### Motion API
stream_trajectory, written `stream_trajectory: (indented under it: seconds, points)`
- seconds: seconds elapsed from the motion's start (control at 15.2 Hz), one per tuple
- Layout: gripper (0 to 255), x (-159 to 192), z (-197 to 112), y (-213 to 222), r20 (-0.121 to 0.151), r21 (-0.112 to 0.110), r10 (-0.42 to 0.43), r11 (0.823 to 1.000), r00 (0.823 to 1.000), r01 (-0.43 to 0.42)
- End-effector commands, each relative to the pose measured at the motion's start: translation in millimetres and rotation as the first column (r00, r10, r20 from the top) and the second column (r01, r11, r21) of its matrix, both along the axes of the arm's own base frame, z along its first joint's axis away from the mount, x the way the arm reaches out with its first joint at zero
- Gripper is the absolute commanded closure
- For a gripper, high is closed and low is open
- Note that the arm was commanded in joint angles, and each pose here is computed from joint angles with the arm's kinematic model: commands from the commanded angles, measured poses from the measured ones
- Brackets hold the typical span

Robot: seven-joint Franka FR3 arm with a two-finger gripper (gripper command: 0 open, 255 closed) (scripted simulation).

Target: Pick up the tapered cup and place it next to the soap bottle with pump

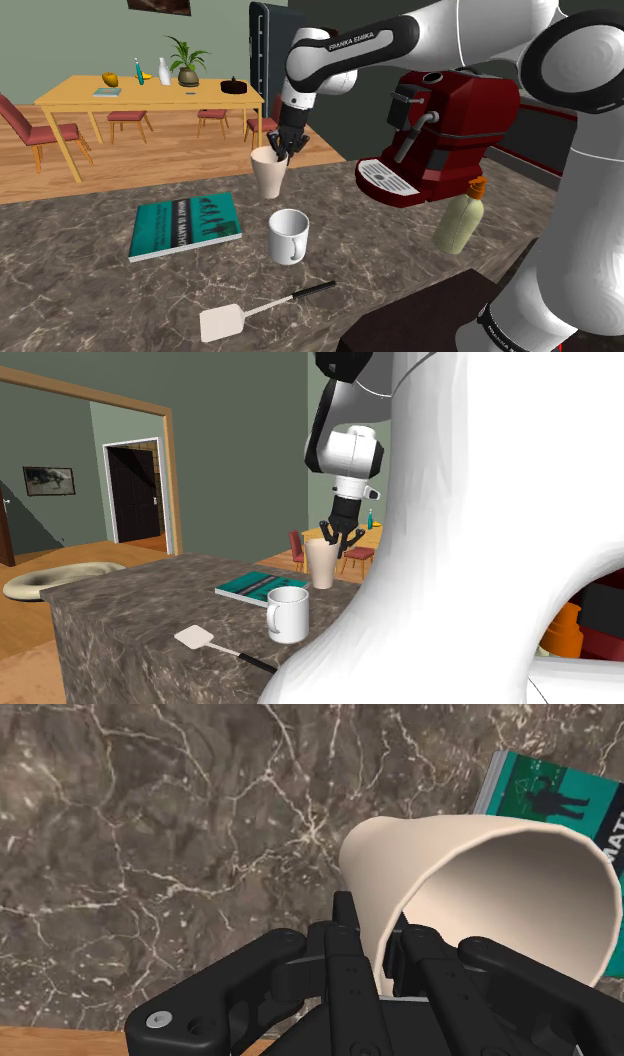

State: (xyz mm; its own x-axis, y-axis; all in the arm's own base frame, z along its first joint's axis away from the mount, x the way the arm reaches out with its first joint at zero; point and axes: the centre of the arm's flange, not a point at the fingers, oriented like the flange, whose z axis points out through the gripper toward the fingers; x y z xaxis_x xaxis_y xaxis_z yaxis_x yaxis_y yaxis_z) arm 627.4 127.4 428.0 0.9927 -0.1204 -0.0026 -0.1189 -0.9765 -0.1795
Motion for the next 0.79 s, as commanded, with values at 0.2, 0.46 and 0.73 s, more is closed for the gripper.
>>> stream_trajectory:
  seconds: [0.2,0.46,0.73]
  points:
    - [255,0,26,0,0.000,0.000,0.000,1.000,1.000,0.000]
    - [255,0,47,0,0.000,0.000,0.000,1.000,1.000,0.000]
    - [255,0,68,0,0.000,0.000,0.000,1.000,1.000,0.000]
